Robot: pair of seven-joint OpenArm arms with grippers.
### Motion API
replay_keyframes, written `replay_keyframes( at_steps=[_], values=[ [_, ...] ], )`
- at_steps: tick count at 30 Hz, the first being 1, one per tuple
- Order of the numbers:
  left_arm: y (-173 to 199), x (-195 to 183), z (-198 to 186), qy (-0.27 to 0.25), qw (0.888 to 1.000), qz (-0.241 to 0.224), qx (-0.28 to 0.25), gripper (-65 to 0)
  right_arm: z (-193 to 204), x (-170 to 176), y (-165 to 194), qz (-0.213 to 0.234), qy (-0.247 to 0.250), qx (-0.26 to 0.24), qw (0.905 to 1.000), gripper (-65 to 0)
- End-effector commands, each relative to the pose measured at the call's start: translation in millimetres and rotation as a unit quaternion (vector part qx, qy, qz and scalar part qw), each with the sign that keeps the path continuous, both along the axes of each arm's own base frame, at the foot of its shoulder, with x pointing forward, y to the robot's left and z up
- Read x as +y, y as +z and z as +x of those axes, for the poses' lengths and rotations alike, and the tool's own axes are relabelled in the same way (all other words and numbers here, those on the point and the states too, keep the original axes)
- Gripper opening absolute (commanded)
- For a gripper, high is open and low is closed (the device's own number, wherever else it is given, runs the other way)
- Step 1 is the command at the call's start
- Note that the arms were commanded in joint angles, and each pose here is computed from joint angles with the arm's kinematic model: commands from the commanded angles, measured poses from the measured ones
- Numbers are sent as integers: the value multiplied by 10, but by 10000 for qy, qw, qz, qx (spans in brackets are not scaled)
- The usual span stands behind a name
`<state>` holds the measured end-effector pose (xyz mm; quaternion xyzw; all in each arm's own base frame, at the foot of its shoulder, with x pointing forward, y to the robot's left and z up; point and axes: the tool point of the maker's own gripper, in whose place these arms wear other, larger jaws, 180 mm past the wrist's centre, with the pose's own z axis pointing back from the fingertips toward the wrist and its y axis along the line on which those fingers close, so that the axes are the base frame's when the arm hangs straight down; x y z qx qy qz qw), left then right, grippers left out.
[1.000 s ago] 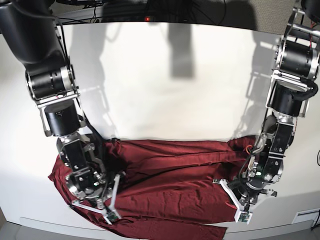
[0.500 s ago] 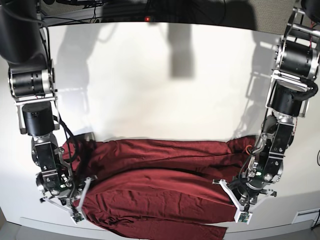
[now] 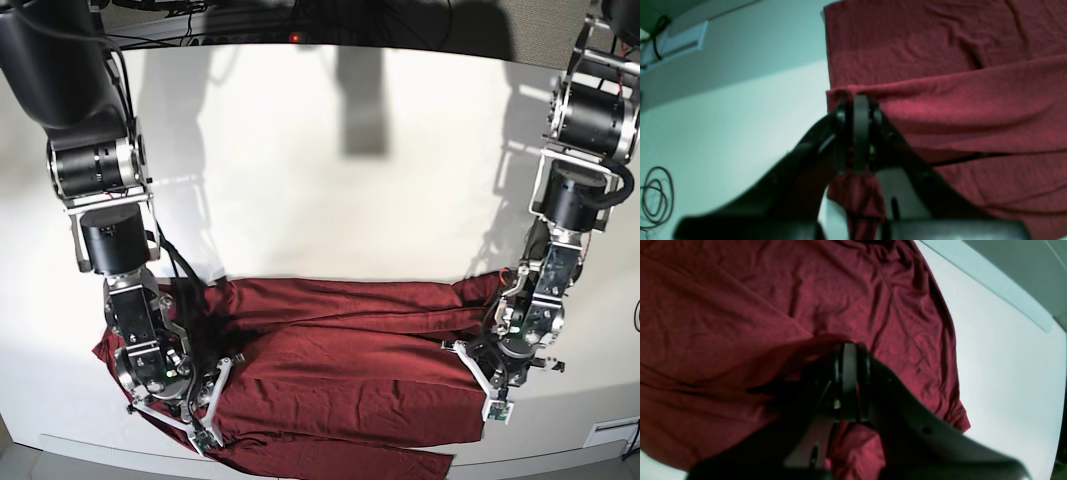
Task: Fold the T-shirt properly
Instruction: 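Hold the hem fabric with both grippers and tighten the grip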
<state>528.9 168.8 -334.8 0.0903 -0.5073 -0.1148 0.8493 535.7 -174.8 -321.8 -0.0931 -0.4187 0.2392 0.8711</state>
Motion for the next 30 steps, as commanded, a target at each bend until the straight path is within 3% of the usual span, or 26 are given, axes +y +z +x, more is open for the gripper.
replay_keyframes(
  at_steps=[1,6,13,21,30],
  values=[
    [399,53,216,25,9988,73,-493,-650,174,-66,324,-2,-104,-420,9991,-650],
    [579,112,344,113,9982,78,-575,-650,157,-156,255,-48,-273,-356,9990,-650],
    [485,155,298,136,9987,123,-469,-650,115,-292,117,-311,-343,-221,9987,-650],
    [488,312,282,199,9981,409,-409,-650,99,-657,192,-506,-647,-323,9961,-650],
    [317,266,199,218,9993,228,-212,-650,108,-608,197,-435,-498,-357,9972,-650]
  ],
)
